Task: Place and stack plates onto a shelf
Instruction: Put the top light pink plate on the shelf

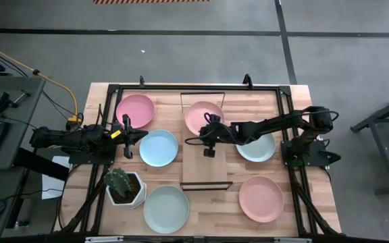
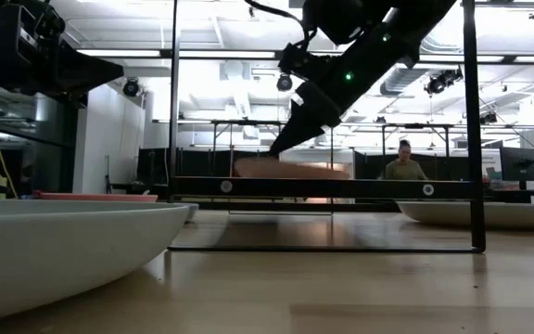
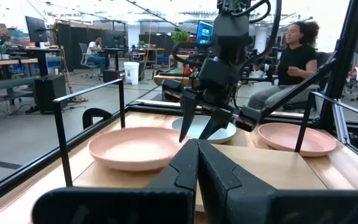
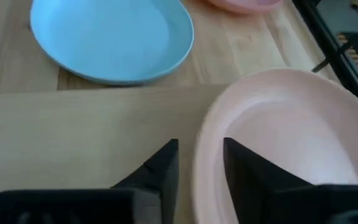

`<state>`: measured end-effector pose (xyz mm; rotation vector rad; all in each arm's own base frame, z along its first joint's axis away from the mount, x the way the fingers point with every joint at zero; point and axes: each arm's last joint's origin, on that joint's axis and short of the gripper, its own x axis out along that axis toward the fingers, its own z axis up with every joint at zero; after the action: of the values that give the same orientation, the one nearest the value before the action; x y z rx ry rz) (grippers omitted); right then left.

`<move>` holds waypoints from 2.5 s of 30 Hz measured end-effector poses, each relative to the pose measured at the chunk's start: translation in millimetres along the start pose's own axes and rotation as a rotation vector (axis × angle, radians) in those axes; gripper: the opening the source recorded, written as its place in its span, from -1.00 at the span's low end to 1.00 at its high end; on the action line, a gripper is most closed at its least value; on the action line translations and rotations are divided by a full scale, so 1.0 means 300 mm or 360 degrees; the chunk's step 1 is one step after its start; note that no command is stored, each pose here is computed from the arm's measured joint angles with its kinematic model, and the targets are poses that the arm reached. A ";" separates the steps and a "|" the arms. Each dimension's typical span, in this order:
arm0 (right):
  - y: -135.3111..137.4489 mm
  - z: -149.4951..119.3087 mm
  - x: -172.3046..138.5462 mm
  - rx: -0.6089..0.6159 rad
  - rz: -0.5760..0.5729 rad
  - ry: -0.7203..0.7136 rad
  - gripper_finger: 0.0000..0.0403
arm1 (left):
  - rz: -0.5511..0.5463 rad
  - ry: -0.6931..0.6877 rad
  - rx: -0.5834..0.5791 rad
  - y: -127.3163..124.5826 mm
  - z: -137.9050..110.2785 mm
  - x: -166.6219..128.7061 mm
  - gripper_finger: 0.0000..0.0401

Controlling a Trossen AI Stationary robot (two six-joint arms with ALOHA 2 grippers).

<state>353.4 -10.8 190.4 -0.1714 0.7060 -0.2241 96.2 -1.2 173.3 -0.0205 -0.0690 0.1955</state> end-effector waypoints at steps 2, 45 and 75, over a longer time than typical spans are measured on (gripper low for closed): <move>-0.001 0.007 -0.016 -0.0041 -0.0008 -0.0010 -0.39 | 0.0000 0.0000 0.0000 0.000 0.000 0.000 -1.00; -0.259 -0.421 -0.137 0.1174 -0.0584 -0.0068 -0.99 | 0.0005 0.0000 0.0000 0.000 0.000 0.000 -1.00; -0.256 -0.406 -0.109 0.1294 -0.0449 -0.0190 -1.00 | 0.0007 0.0000 0.0000 0.000 0.000 0.000 -1.00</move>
<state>237.8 -85.9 137.3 0.4927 0.4259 -0.7439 96.2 -1.0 173.3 -0.0204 -0.0686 0.1996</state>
